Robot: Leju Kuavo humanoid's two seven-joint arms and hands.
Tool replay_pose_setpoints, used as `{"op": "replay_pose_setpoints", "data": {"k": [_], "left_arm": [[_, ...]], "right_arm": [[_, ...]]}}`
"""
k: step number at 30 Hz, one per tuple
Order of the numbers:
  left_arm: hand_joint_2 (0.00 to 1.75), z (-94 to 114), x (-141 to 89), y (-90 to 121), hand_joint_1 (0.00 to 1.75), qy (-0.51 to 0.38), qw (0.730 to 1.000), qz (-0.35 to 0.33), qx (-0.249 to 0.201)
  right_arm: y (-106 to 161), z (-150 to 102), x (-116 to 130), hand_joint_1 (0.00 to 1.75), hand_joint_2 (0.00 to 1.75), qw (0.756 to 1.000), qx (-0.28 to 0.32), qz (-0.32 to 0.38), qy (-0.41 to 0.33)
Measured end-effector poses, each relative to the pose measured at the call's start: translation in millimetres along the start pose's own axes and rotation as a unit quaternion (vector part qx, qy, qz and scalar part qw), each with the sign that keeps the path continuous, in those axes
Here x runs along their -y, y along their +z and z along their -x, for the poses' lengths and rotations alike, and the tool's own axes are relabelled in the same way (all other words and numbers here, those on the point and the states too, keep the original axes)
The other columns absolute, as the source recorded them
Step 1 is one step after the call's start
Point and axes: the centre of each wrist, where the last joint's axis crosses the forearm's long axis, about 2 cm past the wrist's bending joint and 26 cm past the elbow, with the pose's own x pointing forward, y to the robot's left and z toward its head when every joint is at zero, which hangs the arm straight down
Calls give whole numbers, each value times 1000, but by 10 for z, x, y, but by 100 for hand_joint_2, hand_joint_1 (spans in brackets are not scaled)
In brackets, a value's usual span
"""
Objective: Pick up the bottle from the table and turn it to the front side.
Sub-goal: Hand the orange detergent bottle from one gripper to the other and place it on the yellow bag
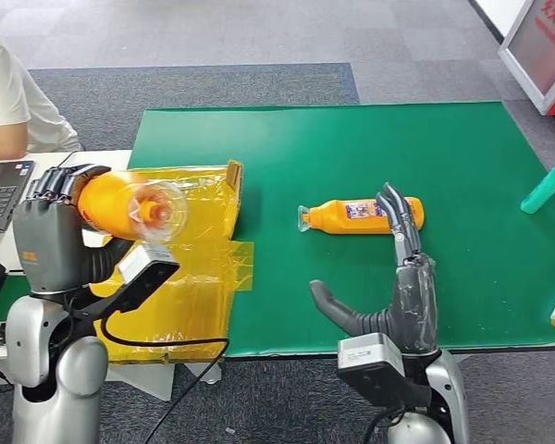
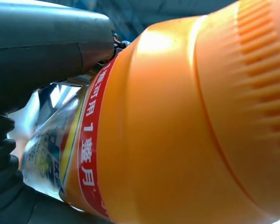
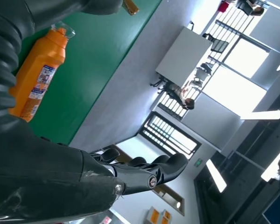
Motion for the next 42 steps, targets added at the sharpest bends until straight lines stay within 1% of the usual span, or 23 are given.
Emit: {"op": "replay_pose_setpoints", "data": {"k": [3, 4, 7, 11, 15, 20, 26, 32, 36, 42], "left_arm": [[175, 9, 2, 2, 175, -15, 1000, 3, -1], [175, 42, 33, 4, 175, -27, 1000, 12, -6], [175, 173, 189, 4, 175, -64, 996, 63, -25], [175, 244, 342, 13, 175, -68, 991, 109, -29], [175, 303, 438, 11, 175, -74, 986, 145, -38], [175, 394, 577, -55, 175, -115, 968, 213, -71], [175, 398, 804, -73, 175, -151, 946, 281, -60], [175, 464, 1027, 40, 175, -172, 921, 343, -62], [175, 511, 1129, 135, 175, -176, 911, 368, -66], [175, 527, 1242, 281, 175, -177, 898, 398, -68]], "right_arm": [[1, -9, 7, 0, 175, 1000, 2, 2, -1], [0, -33, 33, 0, 175, 1000, 9, 9, -4], [-14, -114, 135, 0, 175, 998, 35, 42, -18], [-33, -139, 195, 0, 175, 997, 49, 62, -24], [-37, -158, 244, 0, 175, 996, 58, 70, -25], [-47, -177, 301, 0, 175, 993, 77, 82, -38], [-73, -172, 331, 0, 175, 991, 89, 84, -46], [-86, -167, 338, 0, 175, 990, 95, 83, -55], [-87, -163, 352, 0, 175, 990, 97, 84, -54], [-87, -158, 374, 0, 175, 990, 98, 85, -54]]}}
